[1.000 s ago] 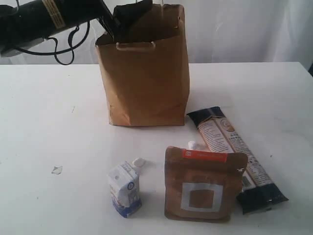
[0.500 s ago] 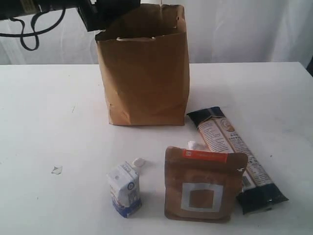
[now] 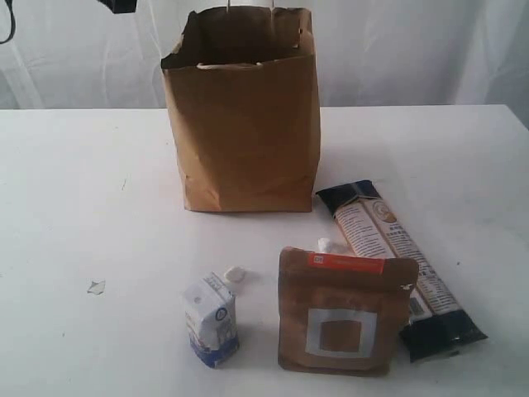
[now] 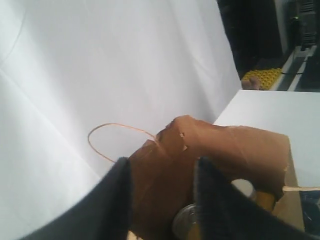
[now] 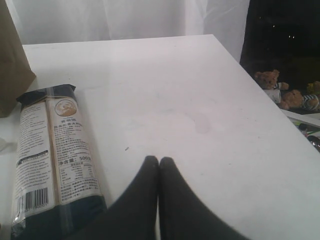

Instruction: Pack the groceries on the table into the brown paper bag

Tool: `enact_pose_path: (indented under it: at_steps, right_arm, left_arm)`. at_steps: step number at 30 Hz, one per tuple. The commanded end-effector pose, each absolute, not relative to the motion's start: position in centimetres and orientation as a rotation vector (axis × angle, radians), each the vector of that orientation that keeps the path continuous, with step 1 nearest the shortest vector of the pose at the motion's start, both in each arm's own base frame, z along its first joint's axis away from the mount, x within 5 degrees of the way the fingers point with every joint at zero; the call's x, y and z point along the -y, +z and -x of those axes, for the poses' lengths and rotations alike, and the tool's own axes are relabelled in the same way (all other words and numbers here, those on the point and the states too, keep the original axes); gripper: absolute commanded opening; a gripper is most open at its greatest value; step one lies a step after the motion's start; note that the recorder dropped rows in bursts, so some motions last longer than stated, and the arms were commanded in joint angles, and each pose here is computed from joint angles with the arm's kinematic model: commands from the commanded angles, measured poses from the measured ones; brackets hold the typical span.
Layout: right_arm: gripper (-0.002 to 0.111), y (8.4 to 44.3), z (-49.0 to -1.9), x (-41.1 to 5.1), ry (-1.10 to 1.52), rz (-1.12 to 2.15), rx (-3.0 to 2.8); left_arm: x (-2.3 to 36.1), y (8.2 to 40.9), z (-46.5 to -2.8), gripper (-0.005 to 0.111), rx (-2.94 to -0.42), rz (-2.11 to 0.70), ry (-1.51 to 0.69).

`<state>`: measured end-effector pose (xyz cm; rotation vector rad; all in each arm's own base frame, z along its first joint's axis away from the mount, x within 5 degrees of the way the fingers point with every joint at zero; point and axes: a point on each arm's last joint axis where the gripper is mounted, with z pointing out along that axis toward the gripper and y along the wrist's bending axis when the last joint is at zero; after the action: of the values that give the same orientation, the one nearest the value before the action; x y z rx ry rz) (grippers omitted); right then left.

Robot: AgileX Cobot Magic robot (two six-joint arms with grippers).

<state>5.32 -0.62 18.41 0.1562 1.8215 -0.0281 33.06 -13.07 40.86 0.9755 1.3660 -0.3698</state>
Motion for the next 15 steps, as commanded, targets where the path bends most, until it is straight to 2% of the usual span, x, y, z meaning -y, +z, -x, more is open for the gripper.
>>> enact_pose_path:
  at_steps: [1, 2, 11, 15]
  right_arm:
    - [0.000, 18.2, -5.3, 0.6, -0.033, -0.157, -1.821]
    - [0.000, 18.2, -5.3, 0.6, -0.033, -0.157, -1.821]
    - [0.000, 18.2, -5.3, 0.6, -0.033, -0.157, -1.821]
    - [0.000, 18.2, -5.3, 0.6, -0.033, -0.157, -1.821]
  left_arm:
    - [12.6, 41.3, -32.9, 0.007, -1.397, -0.915, -0.361]
    - [12.5, 41.3, -32.9, 0.000, -1.402, -0.906, -0.354]
    - [10.9, 41.4, -34.3, 0.000, -1.508, -0.656, -0.249]
    - [10.8, 41.4, -34.4, 0.000, -1.519, -0.628, -0.251]
